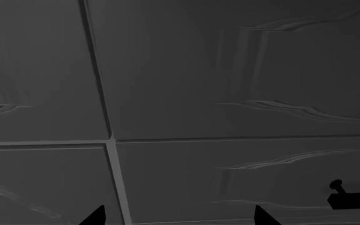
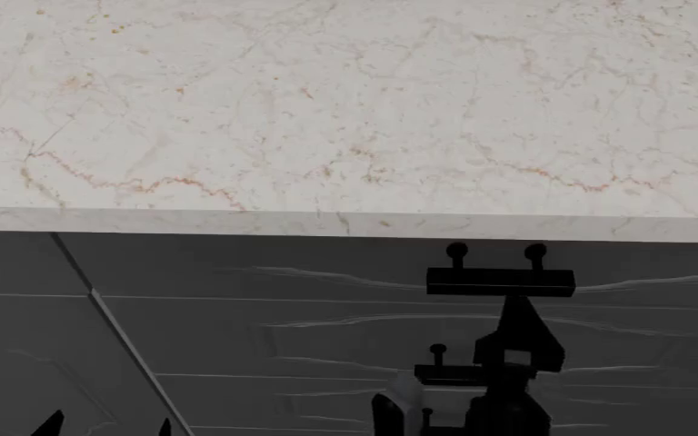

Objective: Open the right drawer.

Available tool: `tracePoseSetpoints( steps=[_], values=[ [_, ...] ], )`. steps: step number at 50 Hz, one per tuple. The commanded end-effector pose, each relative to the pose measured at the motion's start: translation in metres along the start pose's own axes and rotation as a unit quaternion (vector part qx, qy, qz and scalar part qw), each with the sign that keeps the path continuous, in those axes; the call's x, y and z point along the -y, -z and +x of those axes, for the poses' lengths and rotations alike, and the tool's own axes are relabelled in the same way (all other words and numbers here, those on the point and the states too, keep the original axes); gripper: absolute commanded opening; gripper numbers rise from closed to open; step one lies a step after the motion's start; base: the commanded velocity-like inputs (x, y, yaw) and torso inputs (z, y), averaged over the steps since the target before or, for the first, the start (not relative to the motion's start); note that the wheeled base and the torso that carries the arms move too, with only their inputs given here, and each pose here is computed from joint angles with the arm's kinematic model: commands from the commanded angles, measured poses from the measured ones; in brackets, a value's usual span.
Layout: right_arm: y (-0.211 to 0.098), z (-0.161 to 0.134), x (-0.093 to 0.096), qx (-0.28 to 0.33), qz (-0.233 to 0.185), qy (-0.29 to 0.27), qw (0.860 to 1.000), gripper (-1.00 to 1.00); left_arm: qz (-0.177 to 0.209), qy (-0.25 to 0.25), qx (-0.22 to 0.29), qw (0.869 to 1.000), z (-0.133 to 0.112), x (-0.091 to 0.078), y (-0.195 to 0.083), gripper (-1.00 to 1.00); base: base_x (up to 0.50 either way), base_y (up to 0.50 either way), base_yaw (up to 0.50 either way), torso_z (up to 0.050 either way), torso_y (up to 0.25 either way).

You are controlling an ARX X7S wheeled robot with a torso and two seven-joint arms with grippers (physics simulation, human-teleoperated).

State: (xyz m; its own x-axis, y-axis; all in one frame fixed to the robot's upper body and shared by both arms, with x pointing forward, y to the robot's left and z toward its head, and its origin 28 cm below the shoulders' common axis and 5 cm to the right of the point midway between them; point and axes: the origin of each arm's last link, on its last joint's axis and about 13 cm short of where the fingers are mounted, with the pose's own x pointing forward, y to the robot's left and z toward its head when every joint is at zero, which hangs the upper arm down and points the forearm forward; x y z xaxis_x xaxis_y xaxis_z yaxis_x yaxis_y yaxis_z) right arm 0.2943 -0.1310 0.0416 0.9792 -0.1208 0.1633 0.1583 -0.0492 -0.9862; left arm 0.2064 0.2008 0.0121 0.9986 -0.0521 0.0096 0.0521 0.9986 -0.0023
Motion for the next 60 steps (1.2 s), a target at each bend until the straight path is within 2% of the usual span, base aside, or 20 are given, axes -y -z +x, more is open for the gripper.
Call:
tracePoseSetpoints(
  steps=[1,26,38,42,44,60],
  values=[
    [-0.001,0.010,0.000,0.005,-0.017,0.000,1.000,1.00,0.001,0.000,0.000,1.000,0.000,0.000,-0.001,1.00,0.00,0.00,0.00,0.000,0.000],
    [-0.007,0.034,-0.008,0.006,-0.031,-0.005,0.999,1.00,0.001,-0.001,-0.001,1.000,0.000,0.000,-0.001,1.00,0.00,0.00,0.00,0.000,0.000],
    [-0.002,0.040,-0.007,-0.015,-0.041,0.001,0.999,1.00,0.002,-0.001,0.001,1.000,-0.001,0.000,0.000,1.00,0.00,0.00,0.00,0.000,0.000],
    [-0.003,0.043,-0.008,-0.010,-0.054,0.001,0.998,1.00,0.003,-0.001,0.001,1.000,-0.001,0.001,-0.001,1.00,0.00,0.00,0.00,0.000,0.000],
    [-0.004,0.044,-0.009,-0.012,-0.045,-0.001,0.999,1.00,0.004,-0.001,0.001,1.000,-0.001,0.001,0.000,1.00,0.00,0.00,0.00,0.000,0.000],
    [-0.005,0.052,-0.013,-0.009,-0.051,-0.008,0.999,1.00,0.004,0.000,0.001,1.000,-0.002,0.001,-0.001,1.00,0.00,0.00,0.00,0.000,0.000]
  ],
)
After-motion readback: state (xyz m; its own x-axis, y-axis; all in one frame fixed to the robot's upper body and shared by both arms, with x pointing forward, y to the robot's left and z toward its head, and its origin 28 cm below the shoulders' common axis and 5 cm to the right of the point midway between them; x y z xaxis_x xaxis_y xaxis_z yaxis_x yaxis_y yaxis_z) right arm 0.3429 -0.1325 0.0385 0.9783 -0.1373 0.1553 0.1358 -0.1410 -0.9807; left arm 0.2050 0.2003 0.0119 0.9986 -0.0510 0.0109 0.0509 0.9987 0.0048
